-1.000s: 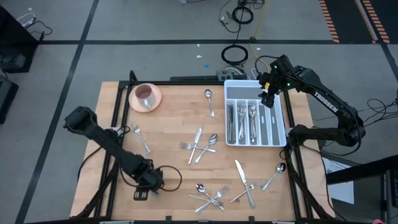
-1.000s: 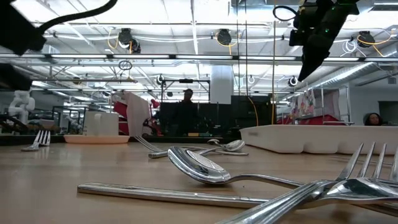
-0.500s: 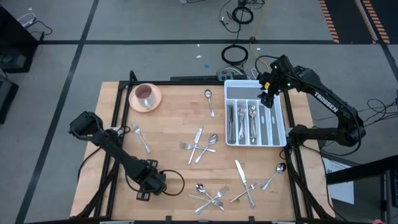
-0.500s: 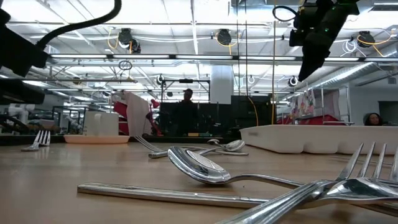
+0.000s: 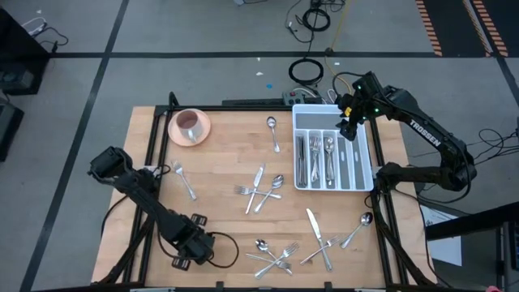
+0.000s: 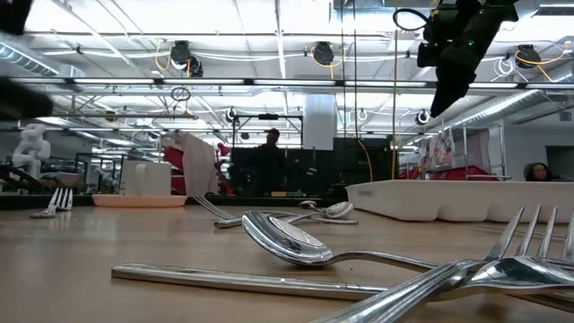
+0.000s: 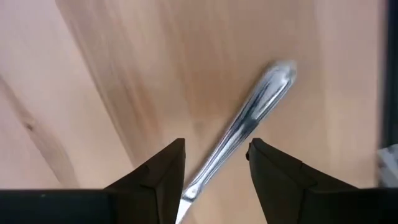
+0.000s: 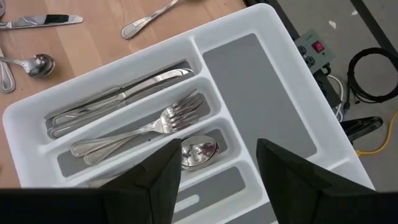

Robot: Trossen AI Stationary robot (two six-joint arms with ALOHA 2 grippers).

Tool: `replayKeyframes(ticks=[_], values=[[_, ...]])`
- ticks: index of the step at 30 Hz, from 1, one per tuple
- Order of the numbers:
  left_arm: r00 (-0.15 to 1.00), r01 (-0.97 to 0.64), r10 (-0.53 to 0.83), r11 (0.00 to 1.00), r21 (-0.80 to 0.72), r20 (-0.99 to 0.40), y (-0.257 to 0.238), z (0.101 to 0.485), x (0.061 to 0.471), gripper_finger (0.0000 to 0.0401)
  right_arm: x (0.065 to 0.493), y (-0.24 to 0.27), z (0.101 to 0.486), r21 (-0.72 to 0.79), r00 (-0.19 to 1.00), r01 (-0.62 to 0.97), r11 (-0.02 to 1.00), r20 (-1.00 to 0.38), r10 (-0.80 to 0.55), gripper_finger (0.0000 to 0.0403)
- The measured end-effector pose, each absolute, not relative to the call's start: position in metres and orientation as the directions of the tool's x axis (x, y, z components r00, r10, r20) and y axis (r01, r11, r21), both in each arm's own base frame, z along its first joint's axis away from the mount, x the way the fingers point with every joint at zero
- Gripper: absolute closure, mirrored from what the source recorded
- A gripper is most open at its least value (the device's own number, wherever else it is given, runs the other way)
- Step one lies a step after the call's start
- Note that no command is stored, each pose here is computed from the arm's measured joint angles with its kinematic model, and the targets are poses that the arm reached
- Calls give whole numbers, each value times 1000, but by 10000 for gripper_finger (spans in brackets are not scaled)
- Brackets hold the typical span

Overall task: Sort silverware
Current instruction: Put the silver knife into the white cutlery tray

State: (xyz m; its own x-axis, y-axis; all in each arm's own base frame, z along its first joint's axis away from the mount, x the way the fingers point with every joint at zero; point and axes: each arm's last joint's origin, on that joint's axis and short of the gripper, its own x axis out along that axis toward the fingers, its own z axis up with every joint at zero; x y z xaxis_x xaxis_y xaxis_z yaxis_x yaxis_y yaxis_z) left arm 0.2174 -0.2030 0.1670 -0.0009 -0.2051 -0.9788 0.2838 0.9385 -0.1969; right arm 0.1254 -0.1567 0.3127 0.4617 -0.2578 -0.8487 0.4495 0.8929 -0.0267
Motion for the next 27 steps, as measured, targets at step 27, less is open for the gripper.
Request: replayKeyframes(ticks=[27], values=[[127,637,-160,770,-43,-979,-222,150,188,221,125,-156,312,-5,455,475,880,-854,-251,202]])
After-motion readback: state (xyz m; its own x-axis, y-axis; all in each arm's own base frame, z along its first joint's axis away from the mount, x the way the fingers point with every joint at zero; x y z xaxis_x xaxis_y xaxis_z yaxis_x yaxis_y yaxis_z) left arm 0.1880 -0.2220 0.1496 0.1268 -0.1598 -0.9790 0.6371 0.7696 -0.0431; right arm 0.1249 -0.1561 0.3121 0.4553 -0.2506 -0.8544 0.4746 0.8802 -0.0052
